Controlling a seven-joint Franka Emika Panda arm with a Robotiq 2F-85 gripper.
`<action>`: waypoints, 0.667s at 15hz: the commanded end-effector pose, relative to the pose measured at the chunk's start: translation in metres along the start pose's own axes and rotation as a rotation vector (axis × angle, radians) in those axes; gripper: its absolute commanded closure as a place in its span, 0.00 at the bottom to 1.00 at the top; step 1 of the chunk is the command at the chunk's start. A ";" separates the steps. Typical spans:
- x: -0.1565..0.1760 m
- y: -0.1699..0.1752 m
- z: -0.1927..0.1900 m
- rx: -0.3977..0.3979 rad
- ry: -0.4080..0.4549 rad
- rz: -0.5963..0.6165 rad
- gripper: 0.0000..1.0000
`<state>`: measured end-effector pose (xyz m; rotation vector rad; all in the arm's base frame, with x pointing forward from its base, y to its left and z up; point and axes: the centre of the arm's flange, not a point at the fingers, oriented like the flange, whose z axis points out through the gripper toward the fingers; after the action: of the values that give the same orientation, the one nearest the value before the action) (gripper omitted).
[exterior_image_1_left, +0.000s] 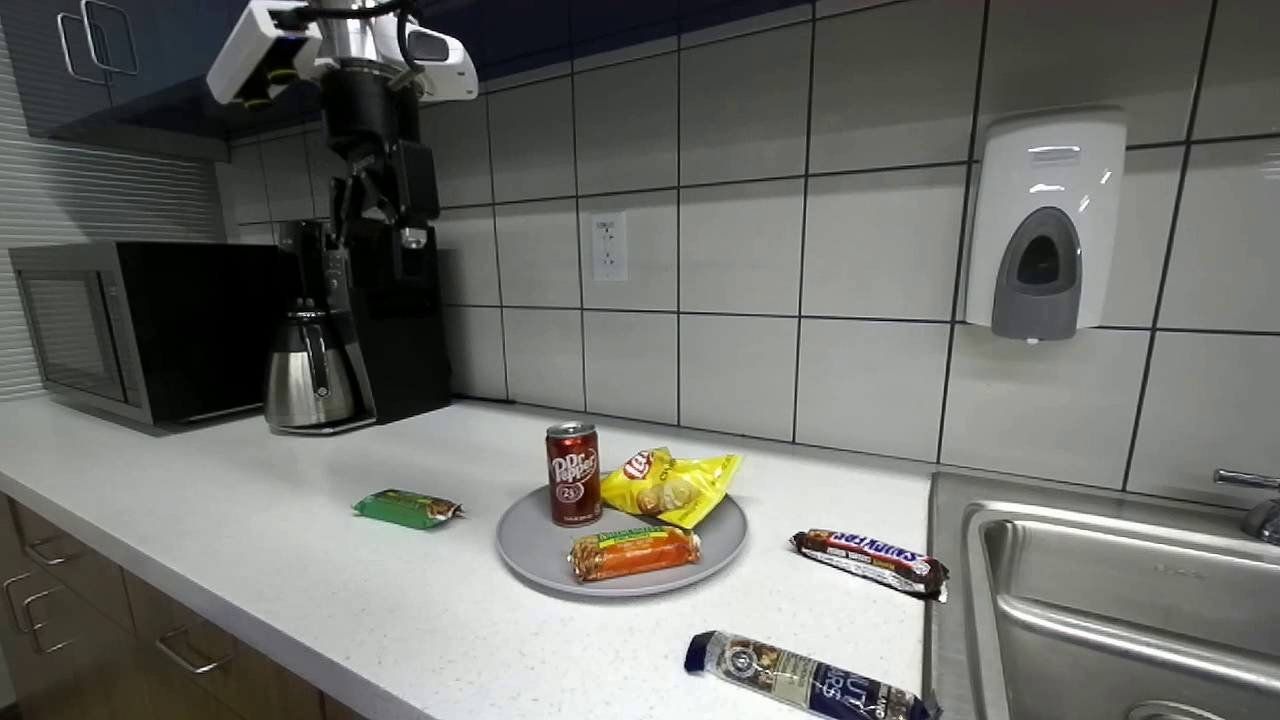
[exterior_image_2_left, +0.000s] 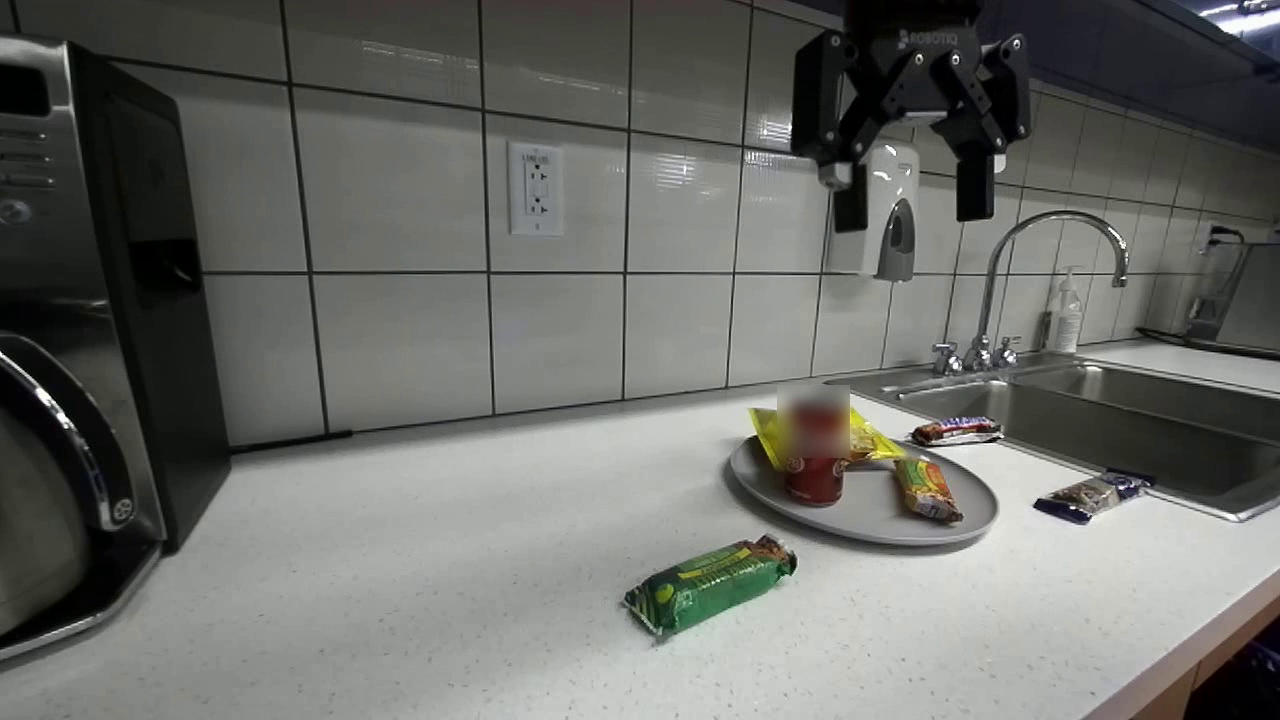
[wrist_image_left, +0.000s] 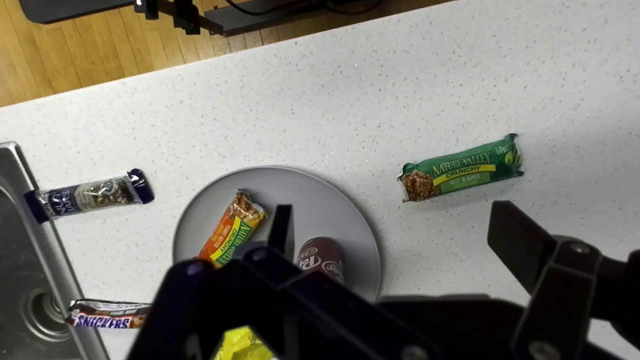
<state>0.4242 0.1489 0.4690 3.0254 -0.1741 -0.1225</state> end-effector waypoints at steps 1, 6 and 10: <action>0.011 -0.009 0.001 -0.008 0.013 0.091 0.00; 0.023 -0.007 0.009 -0.014 0.003 0.136 0.00; 0.032 0.003 0.017 -0.022 -0.029 0.151 0.00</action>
<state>0.4415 0.1467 0.4492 2.9991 -0.3540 -0.1426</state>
